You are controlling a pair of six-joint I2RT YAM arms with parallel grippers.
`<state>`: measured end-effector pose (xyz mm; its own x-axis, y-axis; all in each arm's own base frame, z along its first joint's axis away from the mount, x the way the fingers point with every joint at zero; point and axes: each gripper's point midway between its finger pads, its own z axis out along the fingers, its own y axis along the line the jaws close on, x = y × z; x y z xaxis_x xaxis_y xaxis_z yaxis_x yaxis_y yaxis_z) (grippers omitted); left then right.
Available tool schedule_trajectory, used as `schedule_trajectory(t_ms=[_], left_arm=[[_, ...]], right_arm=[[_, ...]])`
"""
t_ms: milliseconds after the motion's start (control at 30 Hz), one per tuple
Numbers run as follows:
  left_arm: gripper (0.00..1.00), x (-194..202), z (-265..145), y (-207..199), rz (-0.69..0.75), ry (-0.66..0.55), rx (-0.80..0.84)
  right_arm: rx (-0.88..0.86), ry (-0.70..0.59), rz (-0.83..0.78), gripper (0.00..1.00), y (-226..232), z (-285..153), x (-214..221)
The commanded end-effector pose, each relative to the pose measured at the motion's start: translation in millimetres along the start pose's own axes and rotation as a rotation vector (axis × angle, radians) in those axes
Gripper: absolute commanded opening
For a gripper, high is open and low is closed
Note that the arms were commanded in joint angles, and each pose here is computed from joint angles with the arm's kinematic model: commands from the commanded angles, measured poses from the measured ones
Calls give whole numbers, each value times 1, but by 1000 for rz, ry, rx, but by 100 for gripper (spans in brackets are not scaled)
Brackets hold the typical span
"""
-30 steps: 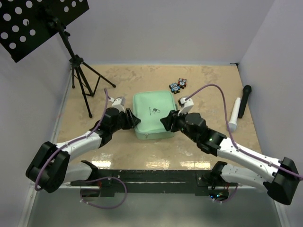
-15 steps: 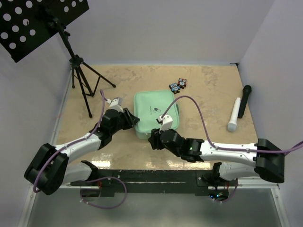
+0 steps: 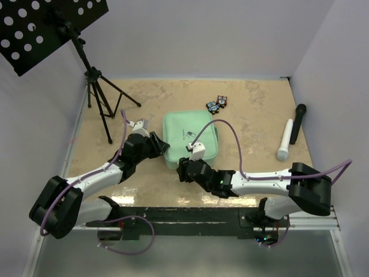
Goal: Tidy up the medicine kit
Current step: Zip the medicine box at the center of the board.
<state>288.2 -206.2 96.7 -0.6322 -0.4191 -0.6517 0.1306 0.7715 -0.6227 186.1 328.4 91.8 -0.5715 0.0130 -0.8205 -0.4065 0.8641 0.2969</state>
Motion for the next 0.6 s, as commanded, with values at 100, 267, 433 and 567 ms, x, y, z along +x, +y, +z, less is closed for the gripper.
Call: schedule_trajectory(t_ms=[100, 267, 433, 567], left_arm=[[46, 10, -2, 5, 41, 55, -9], [40, 12, 0, 3, 56, 69, -3], [33, 13, 0, 4, 63, 74, 4], [32, 16, 0, 5, 65, 79, 1]], right_arm=[[3, -121, 97, 52, 16, 14, -26], [47, -108, 102, 50, 13, 24, -20], [59, -124, 118, 43, 11, 24, -22], [62, -127, 127, 38, 14, 28, -23]])
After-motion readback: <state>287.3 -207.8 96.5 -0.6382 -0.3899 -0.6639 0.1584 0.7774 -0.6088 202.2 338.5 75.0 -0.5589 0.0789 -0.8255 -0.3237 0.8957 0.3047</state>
